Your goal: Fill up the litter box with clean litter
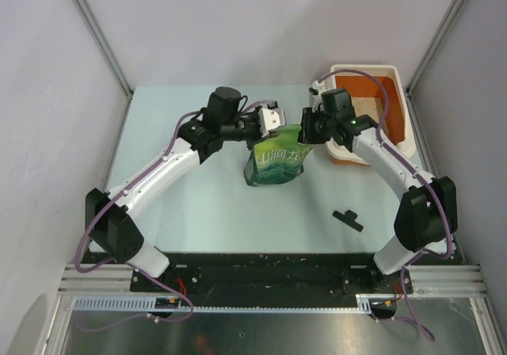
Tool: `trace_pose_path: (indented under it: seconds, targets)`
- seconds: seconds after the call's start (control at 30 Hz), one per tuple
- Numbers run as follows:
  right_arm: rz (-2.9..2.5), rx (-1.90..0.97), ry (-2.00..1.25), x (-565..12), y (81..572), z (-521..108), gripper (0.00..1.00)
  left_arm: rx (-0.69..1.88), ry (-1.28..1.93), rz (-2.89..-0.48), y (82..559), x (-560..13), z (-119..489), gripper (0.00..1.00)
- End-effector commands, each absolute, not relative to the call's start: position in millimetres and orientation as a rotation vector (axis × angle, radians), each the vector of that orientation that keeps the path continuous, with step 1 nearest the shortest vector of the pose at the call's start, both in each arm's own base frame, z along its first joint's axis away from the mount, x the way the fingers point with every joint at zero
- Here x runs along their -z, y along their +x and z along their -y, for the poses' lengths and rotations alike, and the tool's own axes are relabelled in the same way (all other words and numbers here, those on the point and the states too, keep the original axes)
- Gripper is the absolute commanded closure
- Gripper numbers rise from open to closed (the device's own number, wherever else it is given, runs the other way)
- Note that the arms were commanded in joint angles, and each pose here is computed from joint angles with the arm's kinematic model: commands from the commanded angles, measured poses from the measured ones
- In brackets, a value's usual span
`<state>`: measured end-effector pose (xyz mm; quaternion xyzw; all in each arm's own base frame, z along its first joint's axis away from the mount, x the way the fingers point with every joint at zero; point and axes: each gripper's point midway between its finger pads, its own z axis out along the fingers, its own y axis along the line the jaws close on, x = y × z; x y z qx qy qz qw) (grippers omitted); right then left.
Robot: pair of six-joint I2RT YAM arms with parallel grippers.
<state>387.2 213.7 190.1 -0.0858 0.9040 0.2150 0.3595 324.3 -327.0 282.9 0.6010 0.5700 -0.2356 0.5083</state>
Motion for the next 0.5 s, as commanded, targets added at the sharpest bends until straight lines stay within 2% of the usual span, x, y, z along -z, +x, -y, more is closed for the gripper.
trace_pose_path:
  seconds: [0.0, 0.27, 0.47]
  targets:
    - [-2.504, -0.822, -0.077, -165, 356, -212, 1.0, 0.545, 1.371, -1.125, 316, -357, 340, 1.0]
    - [-2.35, -1.277, -0.057, -211, 359, -204, 1.0, 0.432, 1.365, -1.125, 337, -359, 338, 1.0]
    - [-2.242, -1.471, -0.026, -247, 358, -180, 1.0, 0.324, 1.389, -1.065, 344, -368, 332, 1.0]
